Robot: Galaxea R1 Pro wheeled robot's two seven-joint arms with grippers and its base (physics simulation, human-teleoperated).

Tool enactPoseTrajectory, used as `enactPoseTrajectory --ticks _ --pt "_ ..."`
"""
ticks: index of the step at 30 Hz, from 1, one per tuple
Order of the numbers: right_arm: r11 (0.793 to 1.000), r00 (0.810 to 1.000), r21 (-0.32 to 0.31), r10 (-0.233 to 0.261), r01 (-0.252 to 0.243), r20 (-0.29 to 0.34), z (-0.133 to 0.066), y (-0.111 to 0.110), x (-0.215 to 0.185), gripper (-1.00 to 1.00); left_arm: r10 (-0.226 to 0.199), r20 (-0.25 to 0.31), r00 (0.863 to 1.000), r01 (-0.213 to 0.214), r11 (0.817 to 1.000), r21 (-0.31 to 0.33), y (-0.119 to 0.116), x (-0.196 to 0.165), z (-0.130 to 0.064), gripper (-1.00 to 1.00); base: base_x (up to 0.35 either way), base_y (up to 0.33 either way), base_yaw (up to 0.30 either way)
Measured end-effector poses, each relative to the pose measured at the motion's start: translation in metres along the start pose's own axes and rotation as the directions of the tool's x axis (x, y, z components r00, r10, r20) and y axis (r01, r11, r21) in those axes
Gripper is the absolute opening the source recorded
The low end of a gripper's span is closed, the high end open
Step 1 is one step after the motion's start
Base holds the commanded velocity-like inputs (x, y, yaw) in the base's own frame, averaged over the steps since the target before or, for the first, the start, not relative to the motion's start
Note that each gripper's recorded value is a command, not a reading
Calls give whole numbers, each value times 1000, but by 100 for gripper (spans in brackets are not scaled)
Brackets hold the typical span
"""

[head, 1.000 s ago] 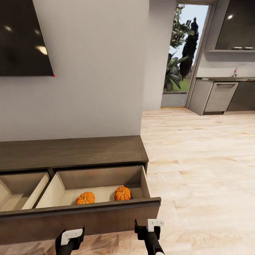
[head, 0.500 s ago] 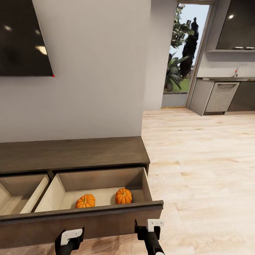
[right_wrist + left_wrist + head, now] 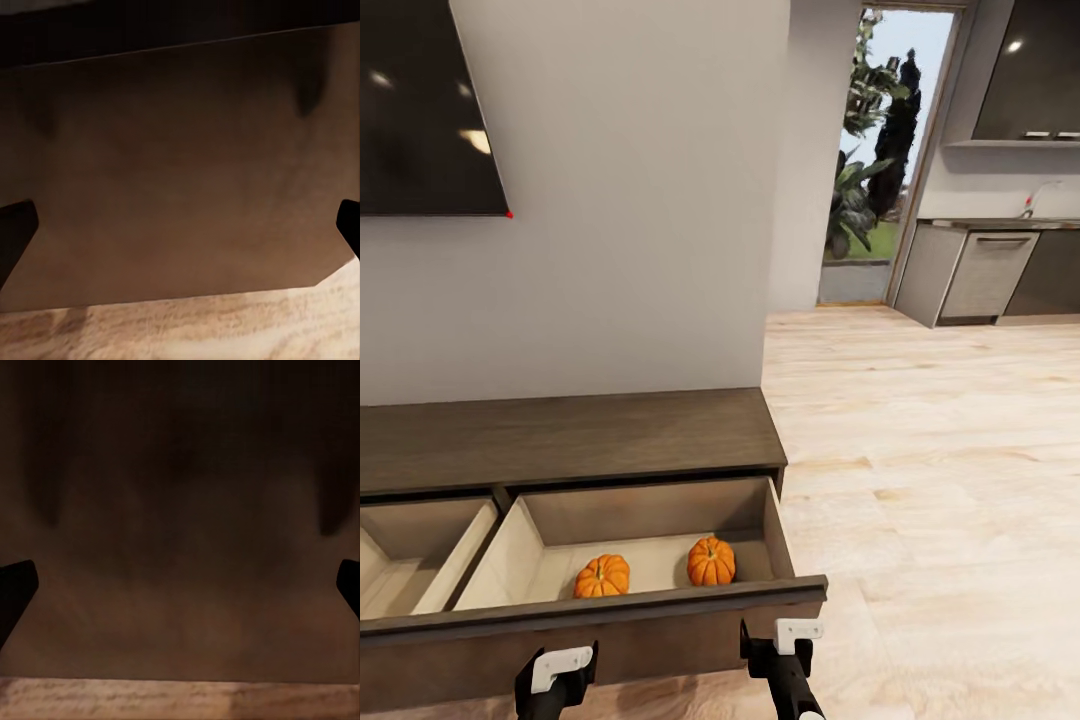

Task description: Place each of the two pumpkins and all three candles from the living room inside a cabinet in the living room (use any cabinet), then make sure every cabinet is closed, and position the cauldron so it is next to a table in the living room.

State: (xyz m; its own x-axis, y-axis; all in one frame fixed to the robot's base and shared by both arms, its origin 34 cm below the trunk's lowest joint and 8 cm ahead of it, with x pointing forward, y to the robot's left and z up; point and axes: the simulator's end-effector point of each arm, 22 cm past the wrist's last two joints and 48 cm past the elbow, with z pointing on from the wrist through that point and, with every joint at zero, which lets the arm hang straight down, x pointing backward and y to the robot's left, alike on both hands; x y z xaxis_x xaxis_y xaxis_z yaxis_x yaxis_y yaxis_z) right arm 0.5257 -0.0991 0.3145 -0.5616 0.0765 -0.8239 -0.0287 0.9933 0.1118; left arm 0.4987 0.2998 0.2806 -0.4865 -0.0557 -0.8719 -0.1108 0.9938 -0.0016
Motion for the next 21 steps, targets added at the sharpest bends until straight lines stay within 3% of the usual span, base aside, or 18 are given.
enactPoseTrajectory --ticks 21 --pt "1000 1000 0 0 0 0 0 0 0 100 -2 -2 1000 2 1000 -3 1 1 0 100 79 0 0"
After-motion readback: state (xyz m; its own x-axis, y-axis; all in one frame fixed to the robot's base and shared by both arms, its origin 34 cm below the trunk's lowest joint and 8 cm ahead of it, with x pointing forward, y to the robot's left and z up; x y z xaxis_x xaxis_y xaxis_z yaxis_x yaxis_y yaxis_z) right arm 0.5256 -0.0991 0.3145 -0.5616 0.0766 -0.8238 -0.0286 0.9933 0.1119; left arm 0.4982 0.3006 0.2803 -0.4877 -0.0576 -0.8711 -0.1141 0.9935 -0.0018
